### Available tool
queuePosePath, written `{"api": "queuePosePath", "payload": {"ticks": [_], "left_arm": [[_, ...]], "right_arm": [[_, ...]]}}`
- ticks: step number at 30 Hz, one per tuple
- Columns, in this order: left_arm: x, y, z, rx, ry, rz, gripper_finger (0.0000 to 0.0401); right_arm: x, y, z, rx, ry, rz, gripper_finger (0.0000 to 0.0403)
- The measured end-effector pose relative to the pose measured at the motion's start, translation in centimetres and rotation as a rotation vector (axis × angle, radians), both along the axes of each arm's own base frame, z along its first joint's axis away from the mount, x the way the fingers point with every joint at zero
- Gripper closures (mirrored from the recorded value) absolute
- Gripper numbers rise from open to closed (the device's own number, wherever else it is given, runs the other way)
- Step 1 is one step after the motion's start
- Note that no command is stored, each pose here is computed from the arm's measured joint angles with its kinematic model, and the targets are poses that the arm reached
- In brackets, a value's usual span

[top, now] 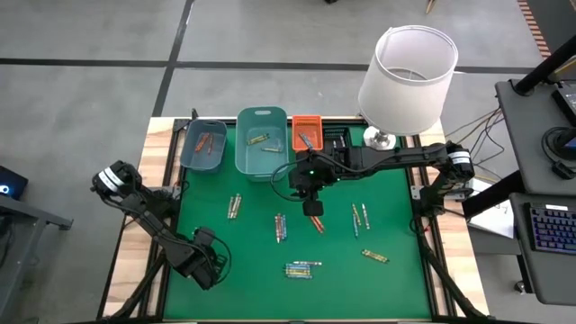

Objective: Sort crayons
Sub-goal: Put the orange crayon into the blue bin

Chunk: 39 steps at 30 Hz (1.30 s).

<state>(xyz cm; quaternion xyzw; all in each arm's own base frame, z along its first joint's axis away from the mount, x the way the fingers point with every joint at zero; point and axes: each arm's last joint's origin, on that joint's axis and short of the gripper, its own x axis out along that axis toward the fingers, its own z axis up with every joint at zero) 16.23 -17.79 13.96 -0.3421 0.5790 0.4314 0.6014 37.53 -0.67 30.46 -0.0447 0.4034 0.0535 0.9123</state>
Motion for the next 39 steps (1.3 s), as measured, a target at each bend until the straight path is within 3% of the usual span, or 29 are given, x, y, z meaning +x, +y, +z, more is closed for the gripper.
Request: {"api": "queuePosePath", "payload": {"ticks": [9,18,21,28,32,39], "left_arm": [[0.1,-0.1,1.1,0.013,0.014,-0.052,0.0400],[1.9,0.1,5.2,0.095,-0.260,-0.172,0.0401],[2.6,1.1,6.8,0.160,-0.366,-0.203,0.0401],[3.6,4.6,11.3,0.438,-0.607,-0.293,0.0401],[3.8,7.2,13.3,0.536,-0.647,-0.309,0.0401],[2.9,12.0,16.0,0.659,-0.602,-0.330,0.0401]], "right_arm": [[-0.1,0.0,-0.1,-0.027,0.006,0.030,0.0303],[-0.2,0.0,-0.2,-0.044,0.022,0.052,0.0303],[-0.3,0.0,-0.3,-0.050,0.035,0.061,0.0303],[-0.4,0.0,-0.8,-0.046,0.047,0.070,0.0303],[-0.6,0.0,-2.0,-0.045,0.080,0.071,0.0303],[-1.0,0.0,-3.0,-0.007,0.113,0.027,0.0303]]}}
